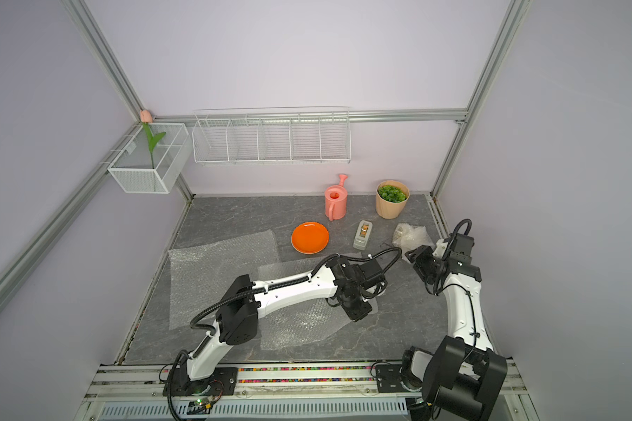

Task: Wrap dinner plates in bubble wrap
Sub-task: Place the bubble wrap at the center of the board, then move the bubble wrap to the center of the board, then adjust the bubble wrap at the center of the board.

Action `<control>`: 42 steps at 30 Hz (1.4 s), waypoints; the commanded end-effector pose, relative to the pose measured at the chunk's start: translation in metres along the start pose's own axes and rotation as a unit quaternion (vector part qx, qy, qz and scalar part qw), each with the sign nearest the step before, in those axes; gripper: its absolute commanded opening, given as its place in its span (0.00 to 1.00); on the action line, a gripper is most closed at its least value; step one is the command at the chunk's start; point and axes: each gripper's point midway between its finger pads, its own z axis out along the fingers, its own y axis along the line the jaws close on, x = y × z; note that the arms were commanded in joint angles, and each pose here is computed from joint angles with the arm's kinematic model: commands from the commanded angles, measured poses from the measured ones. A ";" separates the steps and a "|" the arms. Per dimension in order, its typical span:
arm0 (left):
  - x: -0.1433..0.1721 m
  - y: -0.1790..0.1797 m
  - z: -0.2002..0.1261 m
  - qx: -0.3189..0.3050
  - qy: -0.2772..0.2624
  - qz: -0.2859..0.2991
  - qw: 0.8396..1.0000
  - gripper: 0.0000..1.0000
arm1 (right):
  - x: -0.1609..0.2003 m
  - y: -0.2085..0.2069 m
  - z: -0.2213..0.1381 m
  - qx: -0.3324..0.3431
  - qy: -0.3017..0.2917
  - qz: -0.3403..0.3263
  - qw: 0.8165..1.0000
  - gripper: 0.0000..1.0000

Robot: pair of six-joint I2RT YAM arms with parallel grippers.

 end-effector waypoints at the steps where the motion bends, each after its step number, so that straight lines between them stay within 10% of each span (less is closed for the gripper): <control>1: -0.011 0.007 -0.029 0.012 -0.041 -0.003 0.999 0.60 | 0.005 0.021 0.004 -0.020 0.012 -0.027 0.999 0.56; 9: 0.005 0.111 -0.104 0.007 -0.172 -0.176 0.969 0.78 | 0.099 0.084 0.054 -0.097 0.179 -0.116 0.972 0.56; 20: 0.160 0.274 -0.108 -0.064 -0.189 -0.548 0.812 0.53 | 0.216 0.070 0.134 -0.016 0.312 -0.189 0.931 0.53; 30: 0.239 0.329 -0.083 -0.086 -0.154 -0.644 0.745 0.50 | 0.213 0.005 0.136 0.105 0.298 -0.206 0.926 0.50; 42: 0.329 0.386 -0.081 -0.131 -0.118 -0.725 0.665 0.50 | 0.200 0.056 0.115 0.037 0.269 -0.203 0.941 0.51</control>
